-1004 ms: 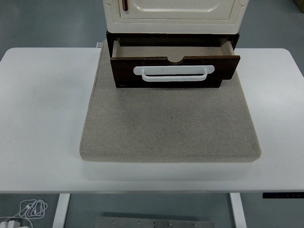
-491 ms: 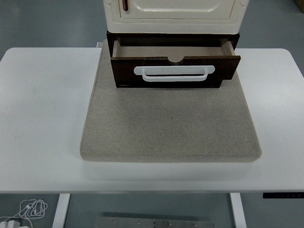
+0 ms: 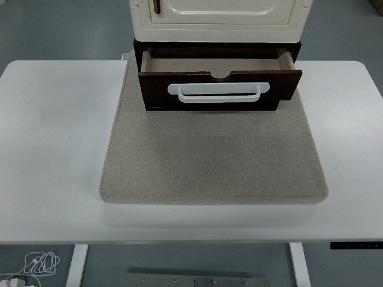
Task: Open the drawer under the combination cabinet
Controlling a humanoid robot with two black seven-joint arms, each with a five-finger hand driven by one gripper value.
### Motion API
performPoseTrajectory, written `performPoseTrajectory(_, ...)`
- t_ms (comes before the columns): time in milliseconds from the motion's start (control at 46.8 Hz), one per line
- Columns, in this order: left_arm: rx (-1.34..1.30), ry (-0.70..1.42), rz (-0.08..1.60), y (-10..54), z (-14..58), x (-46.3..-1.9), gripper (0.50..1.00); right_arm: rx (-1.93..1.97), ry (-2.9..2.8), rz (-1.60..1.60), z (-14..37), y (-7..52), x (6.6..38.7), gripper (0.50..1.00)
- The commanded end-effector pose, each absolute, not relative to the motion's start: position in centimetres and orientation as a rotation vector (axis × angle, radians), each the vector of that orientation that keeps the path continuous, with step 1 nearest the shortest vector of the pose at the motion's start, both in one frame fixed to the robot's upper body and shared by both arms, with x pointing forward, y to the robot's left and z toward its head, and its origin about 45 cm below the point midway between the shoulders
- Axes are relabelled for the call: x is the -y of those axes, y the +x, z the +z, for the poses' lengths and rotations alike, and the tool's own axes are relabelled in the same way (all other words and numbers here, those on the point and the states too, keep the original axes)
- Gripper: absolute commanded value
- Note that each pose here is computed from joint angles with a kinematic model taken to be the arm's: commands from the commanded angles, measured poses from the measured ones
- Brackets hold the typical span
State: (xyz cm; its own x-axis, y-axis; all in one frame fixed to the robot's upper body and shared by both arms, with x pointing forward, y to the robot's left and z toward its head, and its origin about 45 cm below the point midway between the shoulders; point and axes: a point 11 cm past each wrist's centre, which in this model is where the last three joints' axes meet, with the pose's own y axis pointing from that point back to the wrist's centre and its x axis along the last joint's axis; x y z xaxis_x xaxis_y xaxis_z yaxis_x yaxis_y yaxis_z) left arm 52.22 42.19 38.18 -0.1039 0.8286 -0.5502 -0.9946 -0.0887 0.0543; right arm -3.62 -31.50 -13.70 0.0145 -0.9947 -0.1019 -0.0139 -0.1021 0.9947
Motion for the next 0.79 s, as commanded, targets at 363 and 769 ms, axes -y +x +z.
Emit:
performPoseTrajectory(363, -0.638, -0.398, 1.495, 53.0, 30.6, -34.1, 1.0, 1.156, 1.298, -1.268, -13.7, -3.9, 31.5, 0.926)
performPoseTrajectory(769, -0.718, -0.627, 1.426, 52.1, 28.5, -34.1, 1.0, 1.144, 1.304, -1.286, -13.7, -4.4, 31.3, 0.926)
